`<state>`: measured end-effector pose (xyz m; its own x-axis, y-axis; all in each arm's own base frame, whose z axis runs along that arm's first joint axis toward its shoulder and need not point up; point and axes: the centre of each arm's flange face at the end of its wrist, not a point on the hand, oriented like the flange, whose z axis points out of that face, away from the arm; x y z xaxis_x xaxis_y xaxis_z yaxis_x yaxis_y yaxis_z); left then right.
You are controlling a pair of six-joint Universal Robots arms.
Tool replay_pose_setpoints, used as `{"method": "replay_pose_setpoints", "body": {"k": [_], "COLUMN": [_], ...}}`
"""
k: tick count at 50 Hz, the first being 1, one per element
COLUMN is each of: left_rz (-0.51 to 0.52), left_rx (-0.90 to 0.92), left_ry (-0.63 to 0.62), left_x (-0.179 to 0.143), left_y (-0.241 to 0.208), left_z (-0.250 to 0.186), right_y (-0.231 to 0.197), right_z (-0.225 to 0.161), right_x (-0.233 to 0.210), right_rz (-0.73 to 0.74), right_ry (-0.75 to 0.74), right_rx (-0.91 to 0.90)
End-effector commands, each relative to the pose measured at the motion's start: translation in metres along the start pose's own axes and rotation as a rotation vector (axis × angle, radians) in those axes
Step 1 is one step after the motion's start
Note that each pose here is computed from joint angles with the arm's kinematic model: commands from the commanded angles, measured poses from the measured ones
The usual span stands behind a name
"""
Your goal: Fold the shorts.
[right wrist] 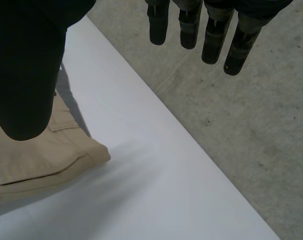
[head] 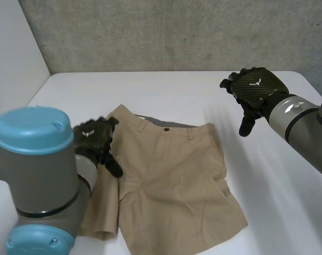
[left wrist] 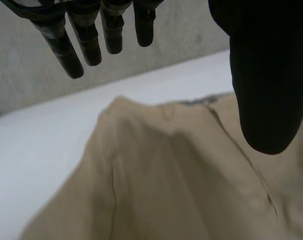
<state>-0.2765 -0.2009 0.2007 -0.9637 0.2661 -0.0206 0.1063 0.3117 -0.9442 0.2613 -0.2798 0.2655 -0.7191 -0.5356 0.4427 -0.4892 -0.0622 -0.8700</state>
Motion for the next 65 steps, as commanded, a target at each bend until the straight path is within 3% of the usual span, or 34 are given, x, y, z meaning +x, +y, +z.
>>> {"method": "replay_pose_setpoints", "body": {"k": [1,10,14,22,29,39,43,49,55,60,65], "left_rz": [-0.019,0.001,0.002,-0.02,0.056,0.171,0.202,0.201,0.224,0.28,0.353], "left_rx": [-0.043,-0.038,-0.05,0.009,0.062,0.274,0.456,0.615,0.687,0.69,0.638], "left_ry": [-0.078,-0.131,-0.143,-0.151,-0.156,-0.115,-0.105,-0.027,0.024,-0.004,-0.065], "left_x": [-0.005,-0.008,-0.01,-0.013,-0.014,-0.007,-0.005,0.008,0.013,-0.003,-0.023], "left_y": [0.029,0.047,0.053,0.045,0.033,-0.008,-0.054,-0.091,-0.091,-0.071,-0.052], "left_z": [0.009,0.02,0.025,0.034,0.047,0.087,0.115,0.138,0.163,0.191,0.204], "right_y": [0.008,0.034,0.051,0.066,0.067,0.046,0.04,0.035,0.026,0.02,0.016], "right_z": [0.005,0.016,0.019,0.015,0.011,0.001,-0.007,-0.03,-0.053,-0.046,-0.016], "right_x": [-0.004,-0.027,-0.044,-0.06,-0.067,-0.058,-0.057,-0.088,-0.132,-0.135,-0.098], "right_rz": [-0.012,-0.202,-0.216,-0.189,-0.172,-0.045,0.006,0.047,0.08,0.154,0.256], "right_ry": [-0.015,-0.191,-0.291,-0.388,-0.429,-0.391,-0.384,-0.472,-0.601,-0.57,-0.323], "right_rx": [-0.02,-0.027,-0.047,-0.072,-0.064,-0.03,-0.029,-0.033,-0.005,0.022,0.05]}}
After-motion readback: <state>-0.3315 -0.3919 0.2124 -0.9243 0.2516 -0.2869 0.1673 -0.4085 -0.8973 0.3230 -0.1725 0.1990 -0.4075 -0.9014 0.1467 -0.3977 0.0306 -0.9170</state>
